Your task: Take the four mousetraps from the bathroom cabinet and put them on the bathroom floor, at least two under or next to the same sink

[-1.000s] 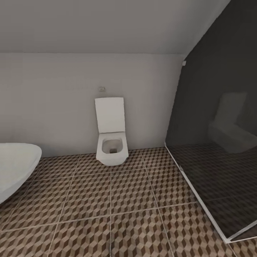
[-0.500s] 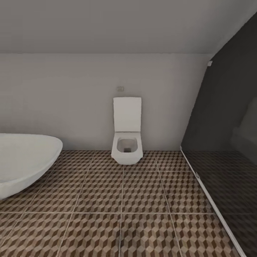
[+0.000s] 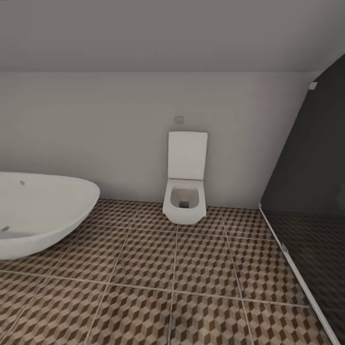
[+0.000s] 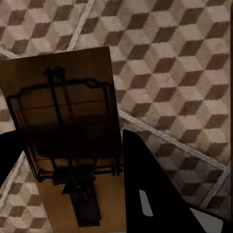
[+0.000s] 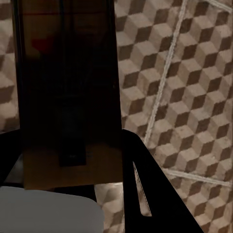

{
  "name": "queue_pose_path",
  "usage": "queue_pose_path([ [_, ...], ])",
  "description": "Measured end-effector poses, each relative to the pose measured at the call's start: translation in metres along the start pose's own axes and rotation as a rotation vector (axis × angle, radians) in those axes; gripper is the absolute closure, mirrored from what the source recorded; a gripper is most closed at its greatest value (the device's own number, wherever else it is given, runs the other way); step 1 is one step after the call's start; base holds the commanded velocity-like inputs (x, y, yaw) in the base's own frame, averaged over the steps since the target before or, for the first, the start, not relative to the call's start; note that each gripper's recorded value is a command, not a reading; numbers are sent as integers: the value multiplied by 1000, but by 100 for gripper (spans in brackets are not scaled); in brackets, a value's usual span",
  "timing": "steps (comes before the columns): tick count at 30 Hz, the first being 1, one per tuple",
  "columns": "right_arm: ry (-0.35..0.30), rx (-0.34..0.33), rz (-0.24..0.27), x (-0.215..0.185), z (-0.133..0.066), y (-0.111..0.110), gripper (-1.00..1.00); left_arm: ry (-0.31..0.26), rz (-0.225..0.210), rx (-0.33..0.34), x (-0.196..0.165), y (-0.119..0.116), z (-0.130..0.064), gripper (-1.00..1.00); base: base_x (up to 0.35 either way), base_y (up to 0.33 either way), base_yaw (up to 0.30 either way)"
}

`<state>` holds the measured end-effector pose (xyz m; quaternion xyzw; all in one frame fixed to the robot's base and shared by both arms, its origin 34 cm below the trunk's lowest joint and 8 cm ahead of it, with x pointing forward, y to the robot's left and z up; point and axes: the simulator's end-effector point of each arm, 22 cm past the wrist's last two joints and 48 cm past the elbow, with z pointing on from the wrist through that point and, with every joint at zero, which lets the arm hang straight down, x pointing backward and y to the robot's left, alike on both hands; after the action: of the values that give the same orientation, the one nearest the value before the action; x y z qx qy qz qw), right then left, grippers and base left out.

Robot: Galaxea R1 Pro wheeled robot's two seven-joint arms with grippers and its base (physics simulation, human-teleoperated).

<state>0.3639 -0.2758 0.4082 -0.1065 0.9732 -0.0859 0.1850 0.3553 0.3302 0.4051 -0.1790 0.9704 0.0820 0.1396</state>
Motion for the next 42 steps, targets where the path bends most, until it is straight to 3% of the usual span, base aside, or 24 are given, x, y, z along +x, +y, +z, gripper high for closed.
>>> queue_pose_path([
  [12, 0, -10, 8, -1, 0, 5, 100, 0, 2, 2, 0, -1, 0, 100, 333, 0, -3],
  [24, -12, -6, 10, -6, -1, 2, 100, -9, 0, 6, -4, -2, -1, 100, 335, 0, -170],
  [42, -11, -8, 5, -6, -1, 3, 100, -10, 1, 9, -4, -4, -2, 100, 335, 0, -6],
])
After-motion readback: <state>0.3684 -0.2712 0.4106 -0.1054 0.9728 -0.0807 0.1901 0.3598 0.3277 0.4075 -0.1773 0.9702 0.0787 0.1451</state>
